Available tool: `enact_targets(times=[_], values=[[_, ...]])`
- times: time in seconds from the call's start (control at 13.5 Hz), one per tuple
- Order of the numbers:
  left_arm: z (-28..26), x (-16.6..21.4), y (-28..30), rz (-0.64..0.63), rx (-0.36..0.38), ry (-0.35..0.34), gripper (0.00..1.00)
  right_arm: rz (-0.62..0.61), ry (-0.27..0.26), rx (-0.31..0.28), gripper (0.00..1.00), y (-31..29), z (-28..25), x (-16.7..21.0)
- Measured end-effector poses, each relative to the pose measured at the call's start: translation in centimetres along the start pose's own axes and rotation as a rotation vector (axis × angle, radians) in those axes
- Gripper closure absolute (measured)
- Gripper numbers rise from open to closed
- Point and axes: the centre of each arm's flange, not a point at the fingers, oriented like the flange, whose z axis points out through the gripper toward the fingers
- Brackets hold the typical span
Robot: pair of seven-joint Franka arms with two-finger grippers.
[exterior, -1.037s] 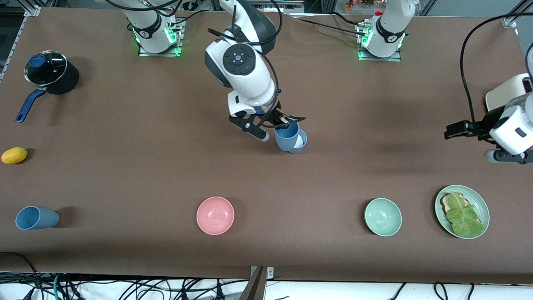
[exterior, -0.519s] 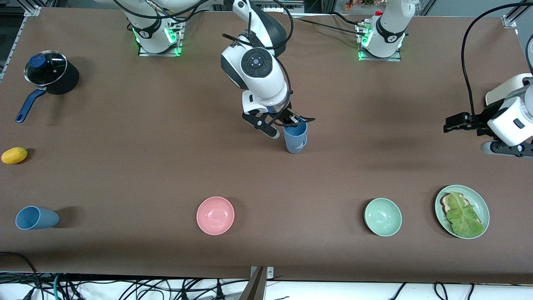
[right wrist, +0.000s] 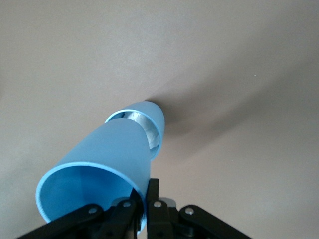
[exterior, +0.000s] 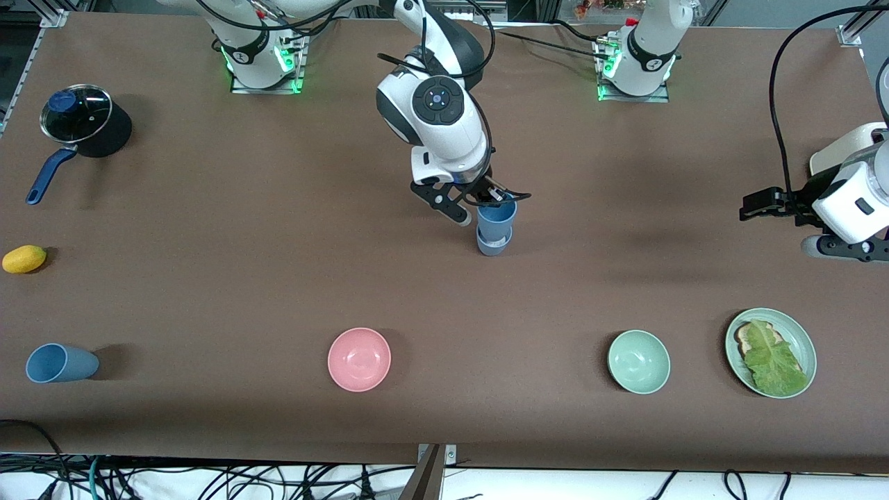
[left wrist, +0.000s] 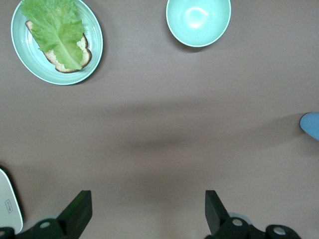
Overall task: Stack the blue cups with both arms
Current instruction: 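Lower the blue cup into the tissue cup with the right gripper, then open the right gripper and lift it off the stacked cups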
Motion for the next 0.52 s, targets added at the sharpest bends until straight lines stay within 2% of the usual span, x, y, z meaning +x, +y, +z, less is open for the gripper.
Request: enact_targets(times=[0.52], values=[[0.1, 0.0, -0.1, -0.001, 0.000, -0.003, 0.00, -0.002, -0.003, -0.039, 0.94, 0.4, 3.0, -0.2]])
